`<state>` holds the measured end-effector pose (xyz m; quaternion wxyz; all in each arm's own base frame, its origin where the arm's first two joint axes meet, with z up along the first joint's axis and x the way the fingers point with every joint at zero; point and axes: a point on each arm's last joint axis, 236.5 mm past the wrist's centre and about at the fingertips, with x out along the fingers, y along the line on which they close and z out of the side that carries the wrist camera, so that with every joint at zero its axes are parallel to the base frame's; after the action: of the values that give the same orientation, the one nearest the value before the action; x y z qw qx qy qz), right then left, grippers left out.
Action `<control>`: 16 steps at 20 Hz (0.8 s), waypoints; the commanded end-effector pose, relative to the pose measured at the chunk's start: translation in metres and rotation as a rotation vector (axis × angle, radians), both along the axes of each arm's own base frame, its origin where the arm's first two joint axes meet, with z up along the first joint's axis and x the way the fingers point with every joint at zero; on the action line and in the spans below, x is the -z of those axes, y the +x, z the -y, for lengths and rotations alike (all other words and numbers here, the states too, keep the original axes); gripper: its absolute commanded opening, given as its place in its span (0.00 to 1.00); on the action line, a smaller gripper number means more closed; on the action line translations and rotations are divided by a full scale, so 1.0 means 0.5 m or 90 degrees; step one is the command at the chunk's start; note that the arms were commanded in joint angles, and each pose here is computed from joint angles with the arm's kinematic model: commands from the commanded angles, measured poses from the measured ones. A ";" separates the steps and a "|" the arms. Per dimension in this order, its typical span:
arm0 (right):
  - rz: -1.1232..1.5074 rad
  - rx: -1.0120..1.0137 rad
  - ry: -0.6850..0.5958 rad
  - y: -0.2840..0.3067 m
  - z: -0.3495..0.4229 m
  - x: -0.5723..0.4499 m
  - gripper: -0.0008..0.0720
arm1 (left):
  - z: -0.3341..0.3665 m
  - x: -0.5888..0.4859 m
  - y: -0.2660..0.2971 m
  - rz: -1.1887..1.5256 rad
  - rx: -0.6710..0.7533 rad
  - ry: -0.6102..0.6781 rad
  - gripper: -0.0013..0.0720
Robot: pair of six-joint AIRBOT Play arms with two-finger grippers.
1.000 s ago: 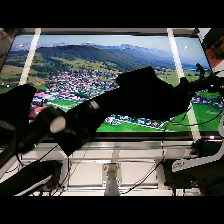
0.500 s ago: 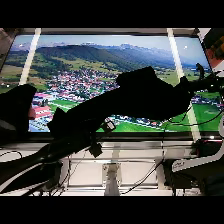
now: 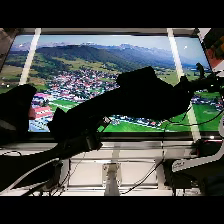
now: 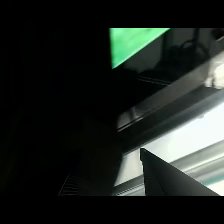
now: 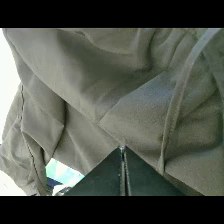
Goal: Fold the clothes and pants, and hang the long-sleeved shirts on hangers.
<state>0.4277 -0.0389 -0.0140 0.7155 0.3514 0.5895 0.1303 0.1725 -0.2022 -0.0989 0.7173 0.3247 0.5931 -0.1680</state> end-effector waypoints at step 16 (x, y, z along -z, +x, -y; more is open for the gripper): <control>0.006 0.006 -0.001 0.006 0.001 -0.001 0.03 | -0.080 -0.367 0.169 0.180 -0.058 0.022 0.02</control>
<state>0.4296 -0.0389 -0.0133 0.7173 0.3535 0.5862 0.1298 0.2260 -0.1820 0.0119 0.7528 0.3557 0.5451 -0.0982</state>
